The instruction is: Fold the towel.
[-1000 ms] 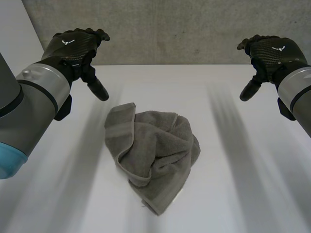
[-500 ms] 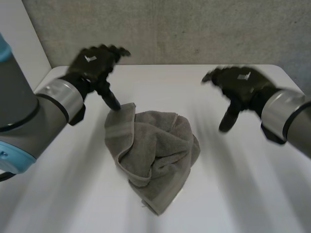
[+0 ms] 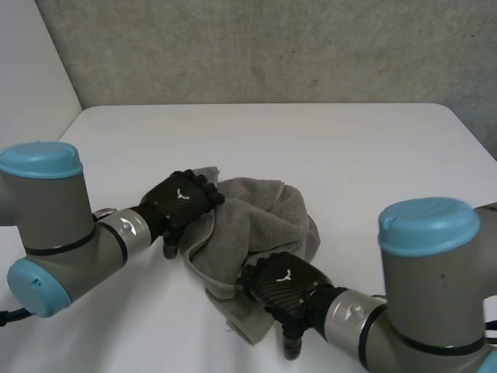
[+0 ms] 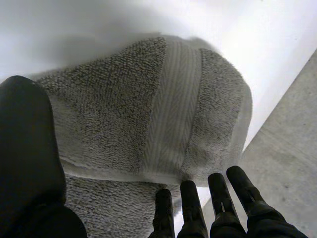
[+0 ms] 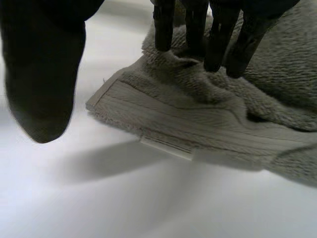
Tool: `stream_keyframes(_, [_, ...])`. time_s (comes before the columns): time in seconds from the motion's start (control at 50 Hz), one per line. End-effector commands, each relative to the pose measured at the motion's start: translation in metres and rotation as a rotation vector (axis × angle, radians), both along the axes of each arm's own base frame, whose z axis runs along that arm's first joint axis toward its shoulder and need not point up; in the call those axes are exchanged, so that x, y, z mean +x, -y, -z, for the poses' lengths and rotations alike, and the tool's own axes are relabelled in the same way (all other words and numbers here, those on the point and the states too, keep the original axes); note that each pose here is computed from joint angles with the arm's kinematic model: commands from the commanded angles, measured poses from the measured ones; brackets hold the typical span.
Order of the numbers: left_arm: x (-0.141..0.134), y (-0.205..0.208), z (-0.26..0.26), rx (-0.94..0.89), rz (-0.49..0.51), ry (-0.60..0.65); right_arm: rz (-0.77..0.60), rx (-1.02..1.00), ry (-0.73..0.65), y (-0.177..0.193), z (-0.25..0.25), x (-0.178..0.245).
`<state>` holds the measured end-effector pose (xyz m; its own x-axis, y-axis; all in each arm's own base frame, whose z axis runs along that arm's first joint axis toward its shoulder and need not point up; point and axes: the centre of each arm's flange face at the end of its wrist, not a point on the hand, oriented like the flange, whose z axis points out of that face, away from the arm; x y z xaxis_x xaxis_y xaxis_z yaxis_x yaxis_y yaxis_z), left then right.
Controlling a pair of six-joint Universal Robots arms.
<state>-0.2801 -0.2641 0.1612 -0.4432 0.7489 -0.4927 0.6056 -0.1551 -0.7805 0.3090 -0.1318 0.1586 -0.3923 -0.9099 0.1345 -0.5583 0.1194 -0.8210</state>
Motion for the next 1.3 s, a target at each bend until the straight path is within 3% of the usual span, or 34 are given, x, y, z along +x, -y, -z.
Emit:
stream_keyframes(0.02, [-0.001,0.003,0.006,0.008,-0.001,-0.001,-0.021,-0.017,0.013,0.0,0.013,0.009])
stream_keyframes(0.32, [-0.001,0.019,0.009,-0.056,-0.069,-0.006,-0.017,-0.065,0.027,0.008,0.031,0.021])
stream_keyframes(0.48, [0.001,0.026,0.005,-0.075,-0.084,-0.011,0.067,-0.151,0.063,0.03,0.005,0.019])
stream_keyframes(0.58, [0.013,0.04,-0.003,-0.103,-0.158,-0.009,0.26,-0.333,0.17,0.095,-0.064,-0.01])
stream_keyframes(0.66, [0.018,0.046,-0.008,-0.117,-0.203,-0.013,0.315,-0.351,0.166,0.111,-0.081,-0.026])
stream_keyframes(0.78, [0.023,0.049,-0.017,-0.113,-0.259,-0.061,0.222,-0.208,0.056,0.08,-0.054,-0.027])
stream_keyframes(0.84, [0.025,0.048,-0.014,-0.093,-0.263,-0.069,0.098,-0.169,0.068,0.048,-0.034,-0.012])
stream_keyframes(0.96, [0.028,0.038,-0.002,-0.05,-0.258,-0.047,0.006,-0.172,0.092,0.014,-0.007,-0.005])
stream_keyframes(1.3, [0.037,0.019,0.006,0.022,-0.175,-0.067,-0.042,-0.13,0.078,0.002,0.029,0.002])
